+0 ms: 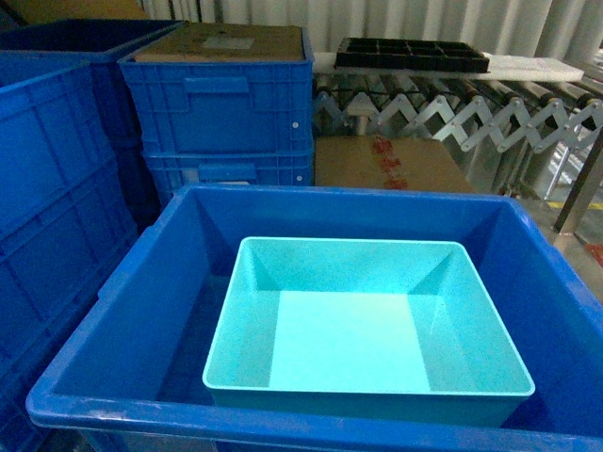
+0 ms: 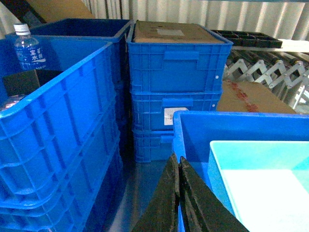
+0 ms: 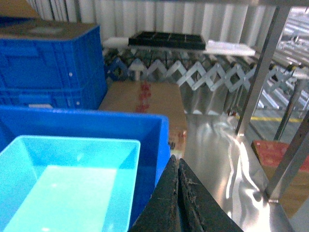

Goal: Stack blue boxes stably on right

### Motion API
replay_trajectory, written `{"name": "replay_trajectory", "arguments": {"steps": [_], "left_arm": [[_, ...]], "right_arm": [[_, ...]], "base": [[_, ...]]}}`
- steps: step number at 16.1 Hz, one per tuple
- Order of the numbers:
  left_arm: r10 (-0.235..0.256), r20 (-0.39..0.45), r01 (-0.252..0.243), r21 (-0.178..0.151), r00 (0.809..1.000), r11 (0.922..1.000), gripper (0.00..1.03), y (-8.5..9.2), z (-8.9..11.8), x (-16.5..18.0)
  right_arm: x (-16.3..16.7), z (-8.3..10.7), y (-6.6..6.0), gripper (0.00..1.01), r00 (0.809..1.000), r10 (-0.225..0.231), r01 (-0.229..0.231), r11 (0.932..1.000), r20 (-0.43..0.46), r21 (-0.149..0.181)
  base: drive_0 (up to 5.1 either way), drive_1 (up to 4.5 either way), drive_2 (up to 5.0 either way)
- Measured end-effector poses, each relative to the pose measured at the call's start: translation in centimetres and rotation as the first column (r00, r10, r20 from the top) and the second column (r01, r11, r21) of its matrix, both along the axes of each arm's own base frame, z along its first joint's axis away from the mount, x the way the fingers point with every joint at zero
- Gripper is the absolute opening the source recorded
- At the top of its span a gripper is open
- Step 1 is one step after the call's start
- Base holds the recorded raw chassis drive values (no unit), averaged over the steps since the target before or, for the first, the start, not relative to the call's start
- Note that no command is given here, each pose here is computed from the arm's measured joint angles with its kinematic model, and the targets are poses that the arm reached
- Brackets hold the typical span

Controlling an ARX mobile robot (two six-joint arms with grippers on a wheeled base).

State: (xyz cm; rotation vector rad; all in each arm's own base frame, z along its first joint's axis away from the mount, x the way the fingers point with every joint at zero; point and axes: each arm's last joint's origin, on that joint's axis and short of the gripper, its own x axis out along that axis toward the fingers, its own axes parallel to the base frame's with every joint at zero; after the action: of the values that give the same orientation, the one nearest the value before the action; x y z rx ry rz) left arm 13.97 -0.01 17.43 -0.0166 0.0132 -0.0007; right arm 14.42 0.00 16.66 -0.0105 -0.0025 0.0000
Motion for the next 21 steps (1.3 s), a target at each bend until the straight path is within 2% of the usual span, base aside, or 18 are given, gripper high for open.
{"name": "replay_trajectory", "arguments": {"steps": [2,3,5,7,17,18,19,20,21], "left_arm": [[0.000,0.016,0.000,0.000,1.000,1.0000,0.02,0.0,-0.1,-0.2],[0.000,0.035,0.000,0.000,0.999,1.0000,0.02,0.0,-0.4,-0.4],[0.001,0.009,-0.001,0.000,1.000,1.0000,0.02,0.0,-0.6,-0.8],[0.000,0.029,0.000,0.000,1.000,1.0000,0.02,0.0,-0.3,-1.5],[0.000,0.032,0.000,0.000,0.999,1.0000,0.02,0.0,-0.3,-3.2],[0.002,0.013,-0.002,0.000,1.000,1.0000,0.02,0.0,-0.5,-3.5],[0.003,-0.006,-0.003,0.000,1.000,1.0000,0.02,0.0,-0.8,-4.2],[0.004,0.031,-0.004,0.001,1.000,1.0000,0.02,0.0,-0.4,-4.3],[0.004,0.012,-0.004,0.002,1.000,1.0000,0.02,0.0,-0.7,-4.2]], "right_arm": [[-0.3,-0.5,0.0,0.02,0.999,0.000,0.000,1.0000,-0.036,0.000],[-0.4,-0.3,0.0,0.02,1.000,0.000,0.000,1.0000,-0.025,0.000],[-1.1,0.2,0.0,0.02,1.000,0.000,0.000,1.0000,0.008,0.000],[-1.7,0.3,0.0,0.02,1.000,0.000,0.000,1.0000,0.002,0.000],[-3.5,0.4,0.0,0.02,1.000,0.000,0.000,1.0000,0.012,0.000],[-3.6,0.4,0.0,0.02,1.000,0.000,0.000,1.0000,0.011,0.000],[-4.2,-0.1,0.0,0.02,0.999,0.000,0.000,1.0000,-0.034,0.000],[-4.7,0.2,0.0,0.02,1.000,0.000,0.000,1.0000,0.013,0.000],[-4.7,0.1,0.0,0.02,1.000,0.000,0.000,1.0000,0.002,0.000]], "base": [[0.0,0.00,0.0],[0.0,0.00,0.0],[0.0,0.00,0.0],[0.0,0.00,0.0],[0.0,0.00,0.0],[0.0,0.00,0.0],[0.0,0.00,0.0],[0.0,0.00,0.0],[0.0,0.00,0.0]]}}
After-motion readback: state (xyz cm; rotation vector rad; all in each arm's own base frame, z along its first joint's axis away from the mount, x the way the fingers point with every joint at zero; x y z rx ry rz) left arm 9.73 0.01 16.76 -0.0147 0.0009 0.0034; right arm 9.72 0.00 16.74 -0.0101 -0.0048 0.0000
